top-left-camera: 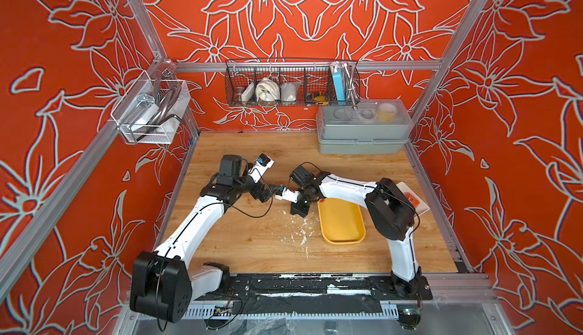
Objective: Take the screw protection sleeves out of the storage box
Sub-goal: Place the screw protection sleeve at the center of the board, then pick up the screw protection sleeve from the storage box.
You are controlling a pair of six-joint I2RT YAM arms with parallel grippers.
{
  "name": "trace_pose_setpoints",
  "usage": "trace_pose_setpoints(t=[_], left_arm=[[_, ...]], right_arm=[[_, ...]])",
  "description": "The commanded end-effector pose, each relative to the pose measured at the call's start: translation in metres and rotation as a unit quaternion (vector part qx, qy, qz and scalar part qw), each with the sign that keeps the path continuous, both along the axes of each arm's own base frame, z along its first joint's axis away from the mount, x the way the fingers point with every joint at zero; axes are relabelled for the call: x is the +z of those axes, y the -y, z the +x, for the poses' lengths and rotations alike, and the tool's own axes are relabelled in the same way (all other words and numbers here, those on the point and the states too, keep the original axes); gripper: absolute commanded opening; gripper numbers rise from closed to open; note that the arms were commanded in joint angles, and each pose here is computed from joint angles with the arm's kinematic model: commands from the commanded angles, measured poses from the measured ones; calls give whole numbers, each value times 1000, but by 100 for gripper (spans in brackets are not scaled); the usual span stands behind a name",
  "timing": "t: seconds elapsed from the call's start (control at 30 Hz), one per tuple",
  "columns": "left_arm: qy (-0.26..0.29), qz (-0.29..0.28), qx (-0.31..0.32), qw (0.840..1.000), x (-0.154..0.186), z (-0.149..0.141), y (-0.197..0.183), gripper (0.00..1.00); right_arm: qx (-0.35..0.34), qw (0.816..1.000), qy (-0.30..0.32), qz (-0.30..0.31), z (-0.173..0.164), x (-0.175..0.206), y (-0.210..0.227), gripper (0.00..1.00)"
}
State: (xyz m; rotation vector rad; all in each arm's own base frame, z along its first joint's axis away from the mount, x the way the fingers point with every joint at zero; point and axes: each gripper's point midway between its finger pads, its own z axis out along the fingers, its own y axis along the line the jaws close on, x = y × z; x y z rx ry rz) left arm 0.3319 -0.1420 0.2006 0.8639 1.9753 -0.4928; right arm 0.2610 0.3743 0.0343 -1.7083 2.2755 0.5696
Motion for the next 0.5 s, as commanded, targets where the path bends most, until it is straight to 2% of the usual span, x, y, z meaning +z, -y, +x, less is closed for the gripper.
trace_pose_setpoints(t=[0.0, 0.07, 0.17, 0.37, 0.47], left_arm=[[20, -7, -2, 1000, 15, 3, 1, 98], [22, -7, -1, 1000, 18, 4, 0, 98], [25, -5, 1, 1000, 22, 6, -1, 98], [29, -6, 2, 1000, 33, 7, -3, 98], [22, -19, -20, 999, 35, 3, 4, 98]], right_arm=[[-2, 1000, 13, -4, 6, 7, -2, 12], [7, 1000, 8, 7, 3, 16, -2, 22], [24, 999, 1, 31, -4, 36, -2, 30], [43, 998, 5, 51, -9, 73, 19, 32], [56, 997, 15, 57, -15, 90, 40, 32]])
